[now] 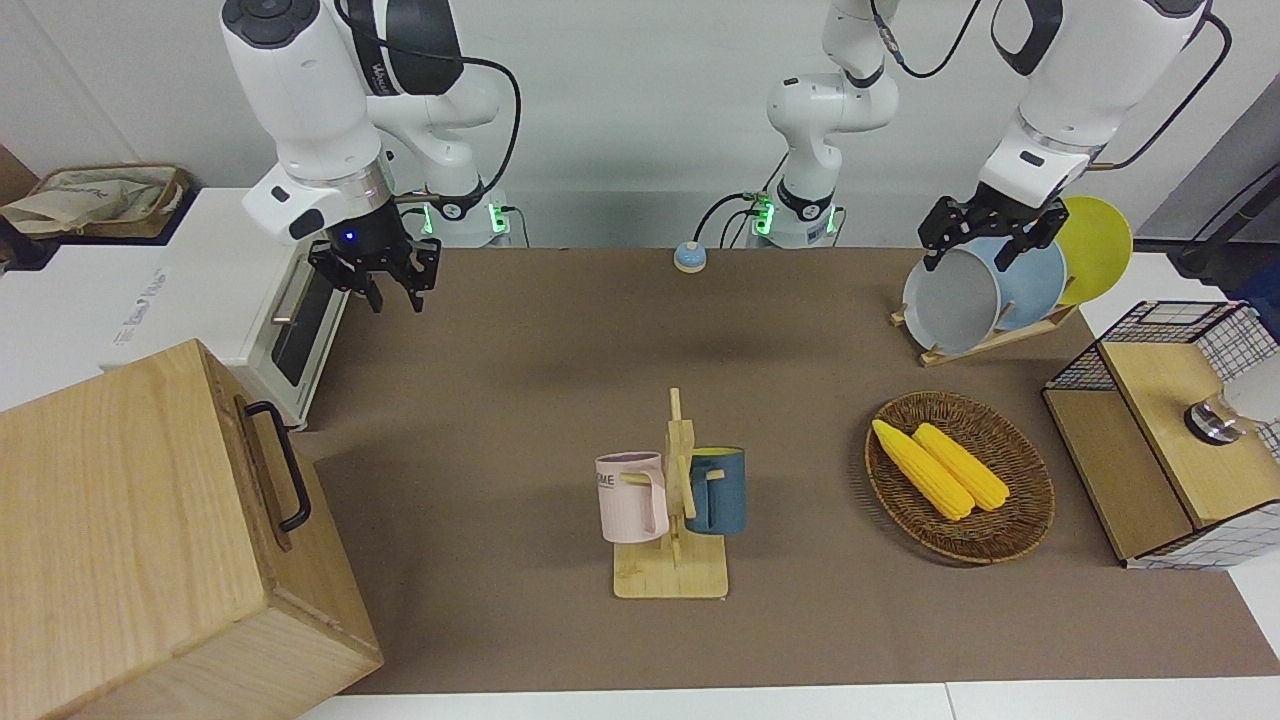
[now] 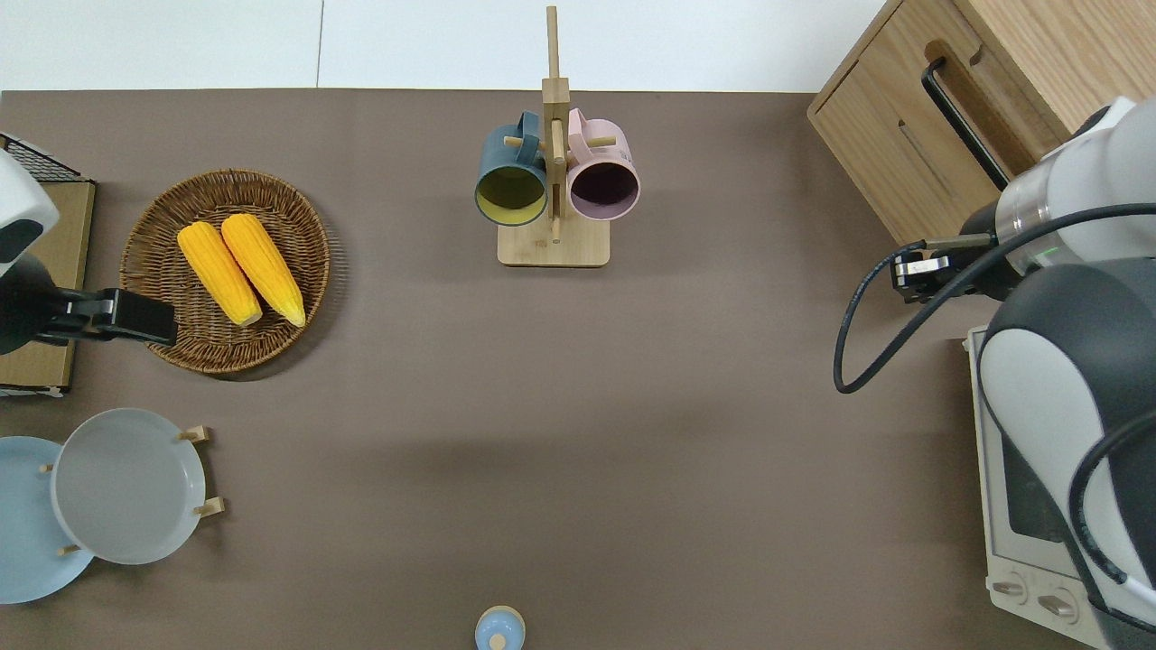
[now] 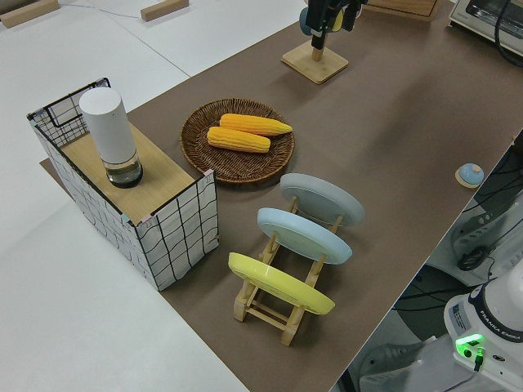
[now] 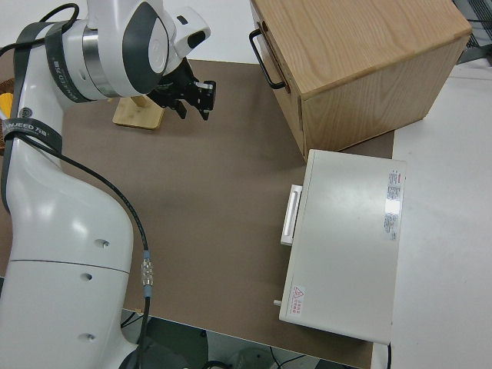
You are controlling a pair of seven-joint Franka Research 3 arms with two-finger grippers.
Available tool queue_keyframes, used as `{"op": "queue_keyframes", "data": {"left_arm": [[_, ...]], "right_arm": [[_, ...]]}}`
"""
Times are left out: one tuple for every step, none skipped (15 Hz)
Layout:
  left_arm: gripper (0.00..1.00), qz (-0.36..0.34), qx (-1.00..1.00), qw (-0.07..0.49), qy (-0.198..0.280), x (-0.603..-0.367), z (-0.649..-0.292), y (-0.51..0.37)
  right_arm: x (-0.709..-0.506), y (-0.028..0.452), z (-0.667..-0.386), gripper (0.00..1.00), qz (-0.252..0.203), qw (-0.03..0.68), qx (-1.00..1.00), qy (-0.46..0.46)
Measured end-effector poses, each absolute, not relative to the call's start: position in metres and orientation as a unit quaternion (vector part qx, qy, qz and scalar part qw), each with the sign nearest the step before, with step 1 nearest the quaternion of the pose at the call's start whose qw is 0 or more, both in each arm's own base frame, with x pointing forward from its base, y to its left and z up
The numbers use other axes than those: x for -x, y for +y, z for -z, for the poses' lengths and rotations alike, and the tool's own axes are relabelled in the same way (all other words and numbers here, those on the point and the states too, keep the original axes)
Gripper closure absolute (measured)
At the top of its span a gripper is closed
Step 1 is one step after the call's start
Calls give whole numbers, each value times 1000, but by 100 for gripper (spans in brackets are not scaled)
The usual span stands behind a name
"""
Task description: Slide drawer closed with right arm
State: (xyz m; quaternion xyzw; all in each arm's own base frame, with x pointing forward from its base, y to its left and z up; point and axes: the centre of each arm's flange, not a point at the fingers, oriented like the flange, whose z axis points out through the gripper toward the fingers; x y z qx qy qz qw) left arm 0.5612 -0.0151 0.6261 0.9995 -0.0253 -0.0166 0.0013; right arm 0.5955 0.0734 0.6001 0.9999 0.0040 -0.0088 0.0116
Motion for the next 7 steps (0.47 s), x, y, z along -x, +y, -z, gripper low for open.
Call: {"op": "queue_keyframes", "data": {"left_arm": [[0, 17, -1000, 1, -25, -561, -626, -15], [0, 17, -1000, 1, -25, -561, -626, -15], [0, 17, -1000, 1, -25, -561, -626, -15], [0, 17, -1000, 1, -25, -561, -626, -15], [0, 17, -1000, 1, -25, -561, -626, -15], [0, 17, -1000, 1, -25, -561, -626, -15], [0, 17, -1000, 1, -25, -561, -626, -15]], "right_arm": [[-596, 72, -600, 34, 9, 12, -1000, 3], [-596, 71, -600, 27, 9, 12, -1000, 2], [-596, 71, -601, 14, 8, 12, -1000, 2], [-596, 71, -602, 7, 7, 12, -1000, 3], [-596, 72, -602, 1, 6, 12, -1000, 4], [-596, 73, -603, 1, 6, 11, -1000, 5], [-596, 73, -603, 1, 6, 11, -1000, 5]]}}
